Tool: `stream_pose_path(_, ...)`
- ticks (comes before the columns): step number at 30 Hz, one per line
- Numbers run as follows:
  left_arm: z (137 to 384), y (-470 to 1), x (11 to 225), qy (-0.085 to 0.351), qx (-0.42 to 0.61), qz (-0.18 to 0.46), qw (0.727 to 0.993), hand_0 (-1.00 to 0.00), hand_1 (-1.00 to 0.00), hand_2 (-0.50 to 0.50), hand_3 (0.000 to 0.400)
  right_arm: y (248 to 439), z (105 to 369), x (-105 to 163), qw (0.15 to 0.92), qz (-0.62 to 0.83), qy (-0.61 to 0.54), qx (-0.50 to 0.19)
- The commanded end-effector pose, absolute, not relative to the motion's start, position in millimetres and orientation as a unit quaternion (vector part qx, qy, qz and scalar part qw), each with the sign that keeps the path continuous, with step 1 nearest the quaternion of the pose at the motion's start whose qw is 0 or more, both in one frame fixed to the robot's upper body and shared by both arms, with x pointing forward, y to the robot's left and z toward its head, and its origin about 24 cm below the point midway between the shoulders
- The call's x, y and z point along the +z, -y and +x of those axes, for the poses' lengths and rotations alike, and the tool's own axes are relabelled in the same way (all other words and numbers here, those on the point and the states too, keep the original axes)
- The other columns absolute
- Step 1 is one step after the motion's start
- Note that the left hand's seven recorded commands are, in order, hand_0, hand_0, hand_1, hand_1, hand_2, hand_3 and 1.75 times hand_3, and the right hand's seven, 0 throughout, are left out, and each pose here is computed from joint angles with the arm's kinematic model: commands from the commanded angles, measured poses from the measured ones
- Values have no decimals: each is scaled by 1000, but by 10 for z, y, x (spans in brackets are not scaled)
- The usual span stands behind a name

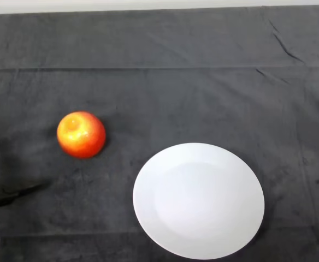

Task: Move the apple to the plate

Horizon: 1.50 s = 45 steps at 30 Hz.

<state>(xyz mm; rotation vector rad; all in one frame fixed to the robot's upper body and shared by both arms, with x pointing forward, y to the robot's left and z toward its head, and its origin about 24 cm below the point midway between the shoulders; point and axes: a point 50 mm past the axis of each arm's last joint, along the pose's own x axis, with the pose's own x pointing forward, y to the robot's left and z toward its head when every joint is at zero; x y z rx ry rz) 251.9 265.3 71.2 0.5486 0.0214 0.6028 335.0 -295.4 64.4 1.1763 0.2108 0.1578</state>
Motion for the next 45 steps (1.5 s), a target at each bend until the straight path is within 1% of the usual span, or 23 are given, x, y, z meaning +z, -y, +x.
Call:
stream_pose_path(1, 2629, -2564, 895, 26, 287, 266, 920, 0, 0, 0, 0, 3056, 3322, 683, 832, 545, -87, 63)
stream_pose_path(15, 2908, -2311, 898, 32, 239, 279, 929, 0, 0, 0, 0, 3056, 3322, 684, 832, 545, -87, 63)
stream_pose_path(26, 3024, -2199, 940, 39, 212, 288, 933, 0, 0, 0, 0, 3056, 3322, 684, 832, 545, -87, 63)
stream_pose_path(34, 3137, -2034, 950, 44, 197, 287, 936, 0, 0, 0, 0, 3057, 3322, 684, 832, 545, -87, 63)
stream_pose_path(45, 3256, -1823, 877, 44, 165, 290, 942, 0, 0, 0, 0, 3057, 3322, 685, 832, 545, -87, 63)
